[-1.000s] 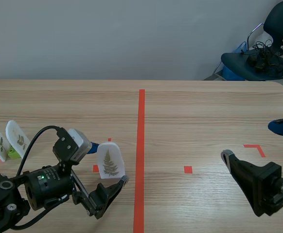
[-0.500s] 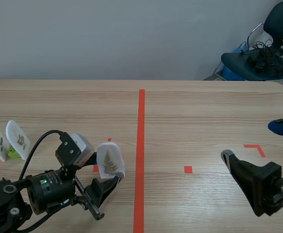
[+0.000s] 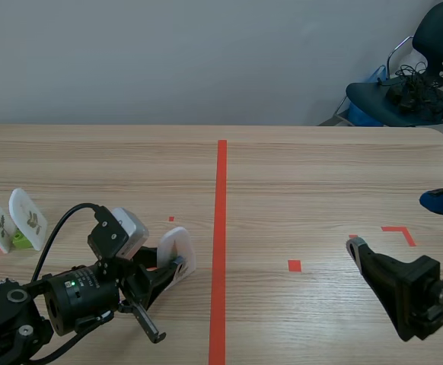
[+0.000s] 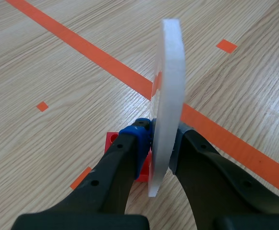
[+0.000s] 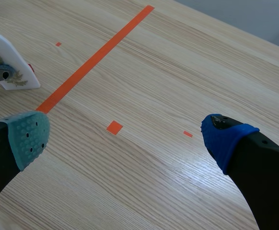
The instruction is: Do the leaf sorting experiment
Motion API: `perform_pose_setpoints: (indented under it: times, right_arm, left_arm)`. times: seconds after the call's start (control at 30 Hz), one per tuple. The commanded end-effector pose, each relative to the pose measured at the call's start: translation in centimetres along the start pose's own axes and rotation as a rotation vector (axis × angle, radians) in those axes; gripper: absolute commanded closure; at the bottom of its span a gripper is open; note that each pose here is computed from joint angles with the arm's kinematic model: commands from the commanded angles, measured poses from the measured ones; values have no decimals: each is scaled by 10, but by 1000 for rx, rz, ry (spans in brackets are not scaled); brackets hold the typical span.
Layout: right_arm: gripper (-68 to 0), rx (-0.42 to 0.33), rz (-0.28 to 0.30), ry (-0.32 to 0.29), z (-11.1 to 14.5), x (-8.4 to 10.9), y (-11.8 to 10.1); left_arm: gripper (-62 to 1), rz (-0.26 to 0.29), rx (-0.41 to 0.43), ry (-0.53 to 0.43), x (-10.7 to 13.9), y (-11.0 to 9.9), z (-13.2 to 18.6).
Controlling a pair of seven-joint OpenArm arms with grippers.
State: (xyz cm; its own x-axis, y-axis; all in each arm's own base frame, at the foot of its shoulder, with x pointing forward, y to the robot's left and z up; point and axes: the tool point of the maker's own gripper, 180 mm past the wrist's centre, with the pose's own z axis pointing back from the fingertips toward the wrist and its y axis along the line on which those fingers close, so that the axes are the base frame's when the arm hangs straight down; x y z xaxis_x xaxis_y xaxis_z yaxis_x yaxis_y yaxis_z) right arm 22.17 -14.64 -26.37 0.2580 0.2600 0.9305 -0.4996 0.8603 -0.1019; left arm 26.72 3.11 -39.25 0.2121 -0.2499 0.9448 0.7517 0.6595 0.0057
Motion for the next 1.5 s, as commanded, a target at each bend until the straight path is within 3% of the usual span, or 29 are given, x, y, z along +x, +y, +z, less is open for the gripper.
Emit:
perform_pose_setpoints:
  times: [0.0, 0.13, 0.27, 0.37, 0.57, 0.77, 0.97, 1.1, 1.3, 1.47]
  right_arm:
    - [-679, -11, 10, -41, -1, 13, -4]
    - [-679, -11, 10, -41, -1, 13, -4]
    - [-679, -11, 10, -41, -1, 13, -4]
    - [-679, -11, 10, -41, -1, 13, -4]
    - [-679, -11, 10, -39, -1, 12, -4]
    - [-679, -11, 10, -39, -1, 12, -4]
    - [-679, -11, 10, -39, -1, 12, -4]
    - [-679, -11, 10, -39, -1, 12, -4]
    - [-679, -11, 10, -40, -1, 13, -4]
    - [-679, -11, 10, -40, -1, 13, -4]
  left_arm:
    - [-53, -1, -14, -41, 16, -2, -3]
    - [-53, 21, -67, -96, 38, -12, 3]
    - [-53, 45, -45, -120, 57, -11, 16]
    - [-53, 45, -14, -122, 65, -8, 28]
    - [-53, 124, 118, -123, 68, 17, 63]
    - [-53, 190, 284, -120, 57, 50, 108]
    - [-53, 174, 480, -87, 45, 90, 139]
    - [-53, 238, 601, -103, 37, 111, 153]
    - [-53, 308, 733, -59, 5, 131, 171]
    - [-53, 319, 789, -69, -9, 148, 178]
